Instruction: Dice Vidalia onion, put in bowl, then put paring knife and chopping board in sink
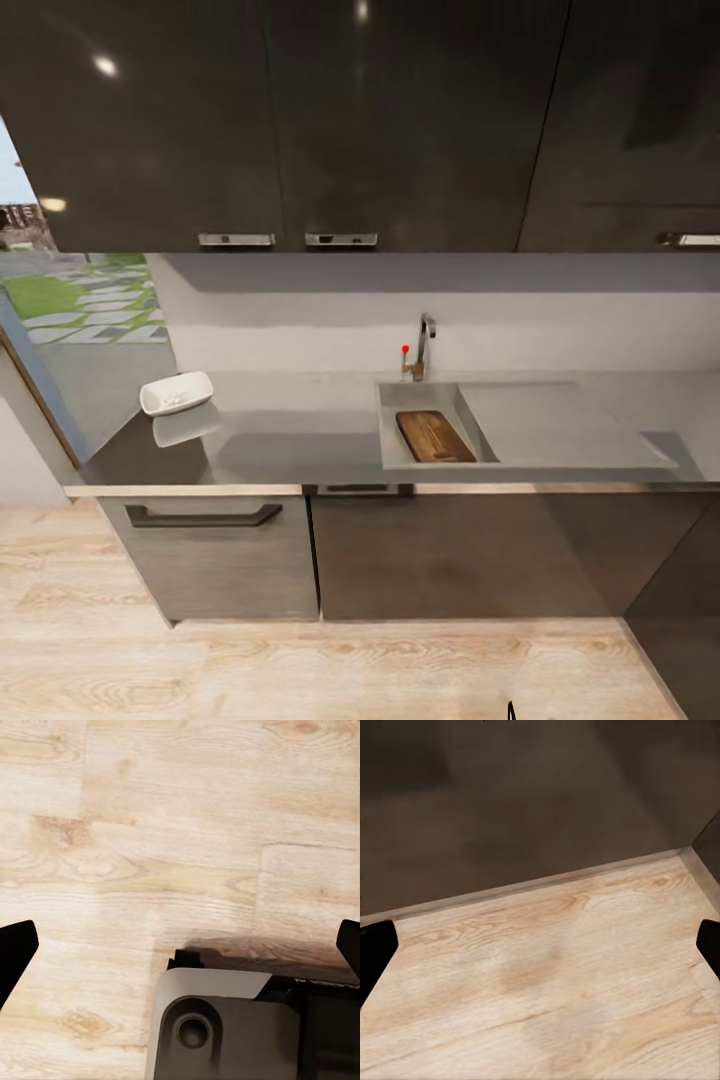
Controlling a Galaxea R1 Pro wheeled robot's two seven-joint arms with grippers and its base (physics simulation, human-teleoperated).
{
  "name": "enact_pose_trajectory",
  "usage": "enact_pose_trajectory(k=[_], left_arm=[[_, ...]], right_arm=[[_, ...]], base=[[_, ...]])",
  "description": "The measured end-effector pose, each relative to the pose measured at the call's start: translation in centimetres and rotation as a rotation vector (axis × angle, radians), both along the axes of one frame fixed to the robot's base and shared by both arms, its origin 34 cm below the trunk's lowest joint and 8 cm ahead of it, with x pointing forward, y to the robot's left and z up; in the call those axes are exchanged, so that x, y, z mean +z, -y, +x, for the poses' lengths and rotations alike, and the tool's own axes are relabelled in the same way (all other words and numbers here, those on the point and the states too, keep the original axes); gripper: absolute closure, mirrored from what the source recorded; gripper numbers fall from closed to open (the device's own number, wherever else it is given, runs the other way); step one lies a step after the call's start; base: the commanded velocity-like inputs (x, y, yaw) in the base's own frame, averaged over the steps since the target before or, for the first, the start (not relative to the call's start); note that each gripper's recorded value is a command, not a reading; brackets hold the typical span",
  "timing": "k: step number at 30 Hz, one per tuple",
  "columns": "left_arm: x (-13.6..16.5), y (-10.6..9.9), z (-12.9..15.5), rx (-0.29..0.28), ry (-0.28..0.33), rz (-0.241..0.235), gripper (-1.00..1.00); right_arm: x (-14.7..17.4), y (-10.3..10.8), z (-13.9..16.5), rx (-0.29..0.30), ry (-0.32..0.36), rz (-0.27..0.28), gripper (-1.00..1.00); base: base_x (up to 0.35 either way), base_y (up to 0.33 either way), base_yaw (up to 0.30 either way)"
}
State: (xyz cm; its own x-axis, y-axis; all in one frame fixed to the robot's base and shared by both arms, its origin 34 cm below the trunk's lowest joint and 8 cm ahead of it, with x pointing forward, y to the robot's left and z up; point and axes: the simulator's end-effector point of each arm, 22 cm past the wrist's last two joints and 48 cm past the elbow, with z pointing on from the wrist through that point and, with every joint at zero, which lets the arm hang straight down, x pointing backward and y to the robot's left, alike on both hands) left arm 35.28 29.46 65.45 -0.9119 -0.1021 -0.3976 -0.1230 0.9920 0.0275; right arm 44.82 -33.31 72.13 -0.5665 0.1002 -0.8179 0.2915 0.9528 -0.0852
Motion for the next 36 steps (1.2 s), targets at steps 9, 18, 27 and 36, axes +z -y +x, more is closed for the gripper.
enact_pose_trajectory(k=[9,18,27,36], left_arm=[[0.3,0.0,0.5,0.0,0.014,0.0,-1.0],[0.7,0.0,1.0,0.0,0.029,0.0,-1.0],[1.1,0.0,1.4,0.0,0.043,0.0,-1.0],[1.4,0.0,1.9,0.0,0.057,0.0,-1.0]], right_arm=[[0.5,0.0,0.4,0.001,0.014,0.001,-1.0],[1.0,0.0,0.8,0.001,0.028,0.001,-1.0],[1.5,-0.1,1.2,0.001,0.042,0.001,-1.0],[1.9,-0.1,1.5,0.001,0.056,0.002,-1.0]], base=[[0.0,0.0,0.0],[0.0,0.0,0.0],[0.0,0.0,0.0],[0.0,0.0,0.0]])
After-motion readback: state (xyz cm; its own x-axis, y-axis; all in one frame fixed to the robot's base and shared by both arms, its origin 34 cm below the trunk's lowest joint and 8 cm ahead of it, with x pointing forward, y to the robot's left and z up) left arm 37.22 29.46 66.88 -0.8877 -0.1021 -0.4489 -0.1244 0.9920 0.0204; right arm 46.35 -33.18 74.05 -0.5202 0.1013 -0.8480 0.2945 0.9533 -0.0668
